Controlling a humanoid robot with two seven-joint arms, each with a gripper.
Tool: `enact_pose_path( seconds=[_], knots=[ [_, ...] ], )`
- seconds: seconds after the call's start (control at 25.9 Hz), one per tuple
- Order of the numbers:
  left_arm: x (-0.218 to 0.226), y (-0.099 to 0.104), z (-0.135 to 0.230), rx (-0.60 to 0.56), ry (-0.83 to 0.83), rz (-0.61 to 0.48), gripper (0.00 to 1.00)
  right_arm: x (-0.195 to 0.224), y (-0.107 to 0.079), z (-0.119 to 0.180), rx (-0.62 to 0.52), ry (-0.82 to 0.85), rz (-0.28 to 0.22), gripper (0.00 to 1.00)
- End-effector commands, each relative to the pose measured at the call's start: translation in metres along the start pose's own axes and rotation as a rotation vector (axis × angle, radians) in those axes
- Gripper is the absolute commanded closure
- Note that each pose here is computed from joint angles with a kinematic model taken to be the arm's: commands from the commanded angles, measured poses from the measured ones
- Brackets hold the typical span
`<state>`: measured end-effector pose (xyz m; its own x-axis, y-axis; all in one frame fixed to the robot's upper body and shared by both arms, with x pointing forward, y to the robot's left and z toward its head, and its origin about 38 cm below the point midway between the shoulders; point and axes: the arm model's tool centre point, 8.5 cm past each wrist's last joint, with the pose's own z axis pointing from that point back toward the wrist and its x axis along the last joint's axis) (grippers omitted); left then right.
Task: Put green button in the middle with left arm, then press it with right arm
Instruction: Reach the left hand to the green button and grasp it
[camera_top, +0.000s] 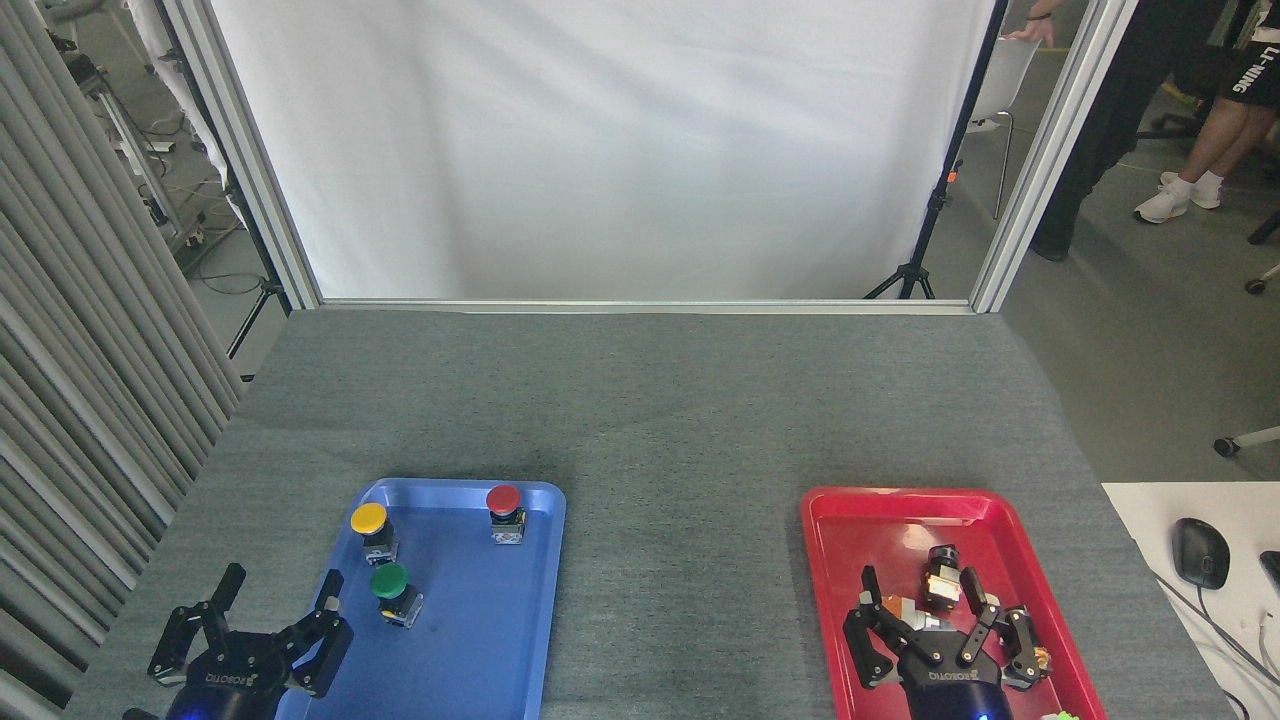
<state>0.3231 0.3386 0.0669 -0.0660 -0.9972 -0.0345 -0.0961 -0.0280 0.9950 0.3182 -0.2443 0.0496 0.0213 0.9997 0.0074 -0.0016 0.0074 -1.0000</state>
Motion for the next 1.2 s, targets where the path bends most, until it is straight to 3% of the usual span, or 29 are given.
enact_pose_path(
  seconds=[0.0,0.62,0.77,1.0,1.16],
  knots=[
    [0.000,-0.003,0.003,-0.010,0.000,0.003,0.01,0.000,-0.001,0.000,-0.003,0.003,-0.004,0.00],
    [0.004,-0.008,0.006,-0.028,-0.025,0.008,0.01,0.001,0.000,0.001,-0.003,0.015,-0.024,0.00],
    [0.004,-0.009,0.006,-0.030,-0.026,0.008,0.01,0.011,0.001,0.002,-0.001,0.016,-0.067,0.00],
    [0.017,-0.033,0.025,-0.139,-0.108,0.030,0.01,0.005,0.006,0.007,0.015,0.027,-0.062,0.00],
    [0.026,-0.043,0.019,-0.168,-0.145,0.035,0.01,0.006,0.006,0.008,0.015,0.038,-0.074,0.00]
  ],
)
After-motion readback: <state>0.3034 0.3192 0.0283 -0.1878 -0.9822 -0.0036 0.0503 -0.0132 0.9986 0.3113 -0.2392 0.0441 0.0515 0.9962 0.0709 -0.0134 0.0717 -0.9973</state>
